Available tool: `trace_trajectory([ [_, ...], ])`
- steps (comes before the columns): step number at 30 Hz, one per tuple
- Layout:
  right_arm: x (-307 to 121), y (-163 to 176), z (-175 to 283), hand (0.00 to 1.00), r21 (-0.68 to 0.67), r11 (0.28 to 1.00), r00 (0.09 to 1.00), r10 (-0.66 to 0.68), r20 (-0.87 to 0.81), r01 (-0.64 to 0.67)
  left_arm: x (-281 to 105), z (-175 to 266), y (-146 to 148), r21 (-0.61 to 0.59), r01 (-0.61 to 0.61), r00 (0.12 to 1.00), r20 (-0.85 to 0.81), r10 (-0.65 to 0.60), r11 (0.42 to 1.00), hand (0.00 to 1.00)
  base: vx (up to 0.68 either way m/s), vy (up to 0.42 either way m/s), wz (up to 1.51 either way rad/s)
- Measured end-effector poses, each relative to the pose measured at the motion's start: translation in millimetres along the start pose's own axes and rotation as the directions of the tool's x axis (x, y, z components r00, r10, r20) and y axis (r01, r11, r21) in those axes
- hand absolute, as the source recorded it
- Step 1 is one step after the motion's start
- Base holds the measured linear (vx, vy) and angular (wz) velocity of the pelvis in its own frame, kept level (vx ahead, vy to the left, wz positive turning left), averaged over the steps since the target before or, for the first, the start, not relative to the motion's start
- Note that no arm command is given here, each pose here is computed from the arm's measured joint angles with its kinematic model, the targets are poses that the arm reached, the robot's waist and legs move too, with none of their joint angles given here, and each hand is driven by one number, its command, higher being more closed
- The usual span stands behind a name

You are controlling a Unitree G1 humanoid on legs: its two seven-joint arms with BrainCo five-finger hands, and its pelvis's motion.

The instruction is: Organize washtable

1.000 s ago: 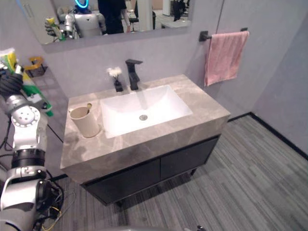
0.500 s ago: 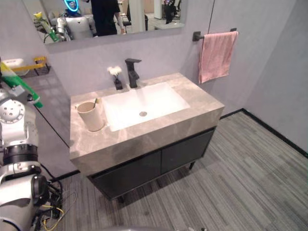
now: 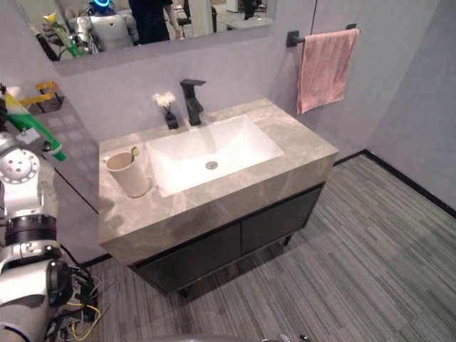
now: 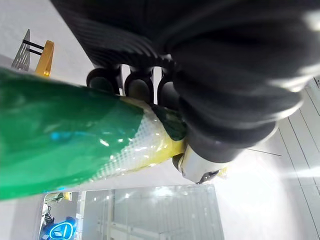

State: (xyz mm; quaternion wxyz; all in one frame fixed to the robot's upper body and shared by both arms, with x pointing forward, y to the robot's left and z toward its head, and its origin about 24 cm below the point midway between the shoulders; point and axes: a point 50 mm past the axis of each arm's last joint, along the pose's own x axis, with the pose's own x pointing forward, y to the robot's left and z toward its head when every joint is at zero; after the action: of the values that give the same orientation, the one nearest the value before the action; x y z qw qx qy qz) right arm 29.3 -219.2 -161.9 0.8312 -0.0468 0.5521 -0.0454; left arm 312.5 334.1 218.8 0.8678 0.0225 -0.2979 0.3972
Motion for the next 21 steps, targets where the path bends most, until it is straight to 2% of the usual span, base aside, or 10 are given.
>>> trace_trajectory([
  [14,0.7,2.9,5.3,0.00,-0.006,1.000,1.000,0.008,0.024,-0.008,-2.0,-1.5,-3.5,0.001,0.013,1.000,-0.007,-0.013,1.000,1.00,-0.02,0.003,0.04],
  [21,1.2,3.2,13.7,0.00,-0.007,1.000,0.998,0.006,0.063,-0.006,-13.0,-7.4,-23.8,0.004,0.075,0.997,-0.037,-0.075,0.997,1.00,0.06,0.010,-0.08],
])
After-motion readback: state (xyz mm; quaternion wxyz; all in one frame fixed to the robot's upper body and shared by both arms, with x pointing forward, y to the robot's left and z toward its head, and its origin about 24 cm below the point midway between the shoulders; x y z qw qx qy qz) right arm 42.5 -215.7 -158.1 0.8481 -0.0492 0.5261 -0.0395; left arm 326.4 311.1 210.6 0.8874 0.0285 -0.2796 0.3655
